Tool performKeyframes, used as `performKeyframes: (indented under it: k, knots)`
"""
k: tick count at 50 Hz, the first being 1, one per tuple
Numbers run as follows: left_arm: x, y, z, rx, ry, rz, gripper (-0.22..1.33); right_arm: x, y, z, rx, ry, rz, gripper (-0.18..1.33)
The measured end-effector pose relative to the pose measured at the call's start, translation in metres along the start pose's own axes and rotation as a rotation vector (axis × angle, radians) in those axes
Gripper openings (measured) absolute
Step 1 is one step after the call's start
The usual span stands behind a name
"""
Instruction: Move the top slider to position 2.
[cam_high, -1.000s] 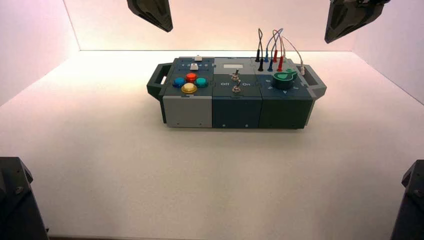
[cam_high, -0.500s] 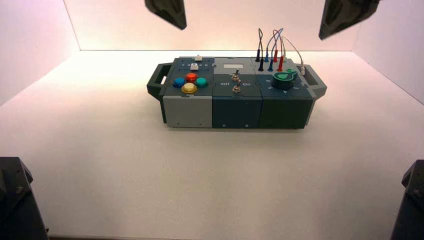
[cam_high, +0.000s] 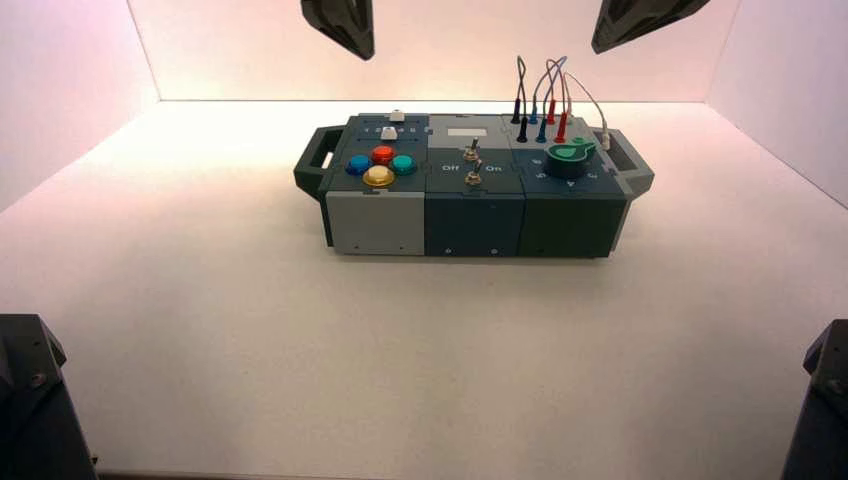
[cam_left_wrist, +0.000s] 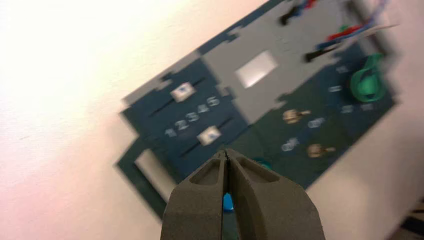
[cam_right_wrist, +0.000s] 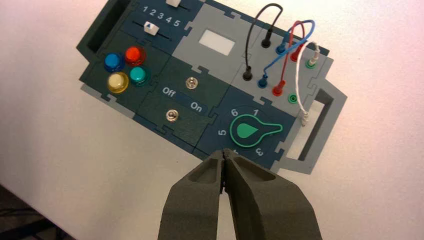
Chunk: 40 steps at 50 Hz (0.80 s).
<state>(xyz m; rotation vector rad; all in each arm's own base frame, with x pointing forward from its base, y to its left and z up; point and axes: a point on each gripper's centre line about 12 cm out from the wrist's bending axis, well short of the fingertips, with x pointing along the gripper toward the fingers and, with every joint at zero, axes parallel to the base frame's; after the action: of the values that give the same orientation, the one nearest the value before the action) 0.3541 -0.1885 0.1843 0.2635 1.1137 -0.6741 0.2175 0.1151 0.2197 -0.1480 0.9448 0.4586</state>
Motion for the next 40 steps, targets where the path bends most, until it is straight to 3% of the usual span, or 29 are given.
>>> performKeyframes:
  k: [6,14,25,40]
  knots:
    - [0.004,-0.005,0.009,0.042,0.037,0.079,-0.16,-0.002,0.001,0.003,0.002,0.000,0.002,-0.14]
    - [0.022,-0.020,0.021,0.088,0.097,0.078,-0.16,-0.003,0.003,0.008,0.000,0.003,0.009,-0.14]
    - [0.047,-0.013,0.032,-0.006,0.164,0.071,-0.16,-0.002,0.014,0.009,0.003,0.014,0.052,-0.14]
    - [0.062,-0.009,0.049,-0.084,0.173,0.071,-0.16,-0.002,0.018,0.009,0.050,0.015,0.072,-0.14]
